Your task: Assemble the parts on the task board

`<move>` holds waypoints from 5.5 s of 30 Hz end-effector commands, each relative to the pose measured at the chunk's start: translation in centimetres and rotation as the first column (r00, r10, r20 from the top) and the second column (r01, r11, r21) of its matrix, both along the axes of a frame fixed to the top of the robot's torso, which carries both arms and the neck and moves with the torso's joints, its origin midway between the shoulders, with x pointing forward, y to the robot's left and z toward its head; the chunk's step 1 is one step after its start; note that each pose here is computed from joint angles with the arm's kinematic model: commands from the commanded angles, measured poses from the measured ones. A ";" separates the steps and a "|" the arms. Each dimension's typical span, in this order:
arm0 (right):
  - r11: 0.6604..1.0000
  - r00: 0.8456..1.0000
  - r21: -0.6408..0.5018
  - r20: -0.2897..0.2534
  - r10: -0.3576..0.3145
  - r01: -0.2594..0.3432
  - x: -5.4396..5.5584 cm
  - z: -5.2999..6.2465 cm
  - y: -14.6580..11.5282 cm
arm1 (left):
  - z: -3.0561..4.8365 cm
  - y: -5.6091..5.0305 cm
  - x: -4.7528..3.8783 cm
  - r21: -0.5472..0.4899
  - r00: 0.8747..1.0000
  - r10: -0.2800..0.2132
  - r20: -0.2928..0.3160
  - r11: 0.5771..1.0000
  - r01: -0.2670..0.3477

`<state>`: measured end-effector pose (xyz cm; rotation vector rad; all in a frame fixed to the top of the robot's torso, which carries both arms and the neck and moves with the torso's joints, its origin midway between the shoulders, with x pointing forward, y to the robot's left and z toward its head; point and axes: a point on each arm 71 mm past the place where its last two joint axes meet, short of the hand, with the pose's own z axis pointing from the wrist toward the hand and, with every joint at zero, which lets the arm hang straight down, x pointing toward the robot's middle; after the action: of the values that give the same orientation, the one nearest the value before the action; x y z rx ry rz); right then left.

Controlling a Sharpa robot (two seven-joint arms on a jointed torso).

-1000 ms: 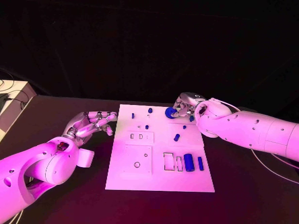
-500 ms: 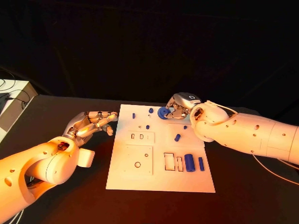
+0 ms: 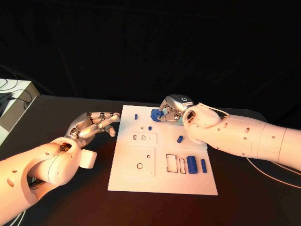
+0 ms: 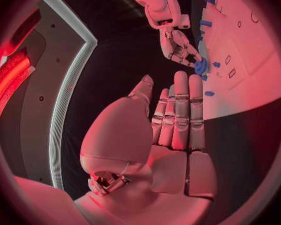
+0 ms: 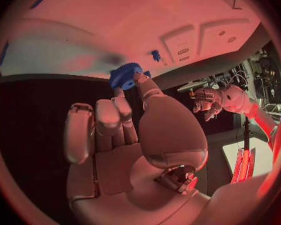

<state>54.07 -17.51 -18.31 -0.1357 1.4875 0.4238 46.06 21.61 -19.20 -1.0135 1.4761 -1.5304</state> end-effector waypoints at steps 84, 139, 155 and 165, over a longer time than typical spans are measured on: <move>0.996 0.997 0.045 0.031 0.075 -0.076 -1.0 -1.2 2.2 | 0.03 -0.1 -0.05 -0.007 1.000 -0.019 -0.002 1.000 0.019; 0.999 0.999 0.004 -0.001 0.048 -0.048 -0.4 -2.3 2.8 | -0.11 -0.1 0.07 -0.005 1.000 -0.017 -0.007 1.000 0.017; 0.999 0.999 0.022 0.024 0.042 -0.043 -0.4 -2.0 2.4 | -0.13 -0.1 0.08 -0.003 1.000 -0.015 -0.008 1.000 0.015; 0.991 0.993 0.100 0.092 0.076 -0.085 -1.1 -1.2 2.8 | -0.14 0.0 0.09 -0.003 1.000 -0.014 -0.008 1.000 0.014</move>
<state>53.14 -14.81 -19.96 -0.1388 1.4268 0.5143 46.21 21.81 -19.39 -1.0207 1.4846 -1.5207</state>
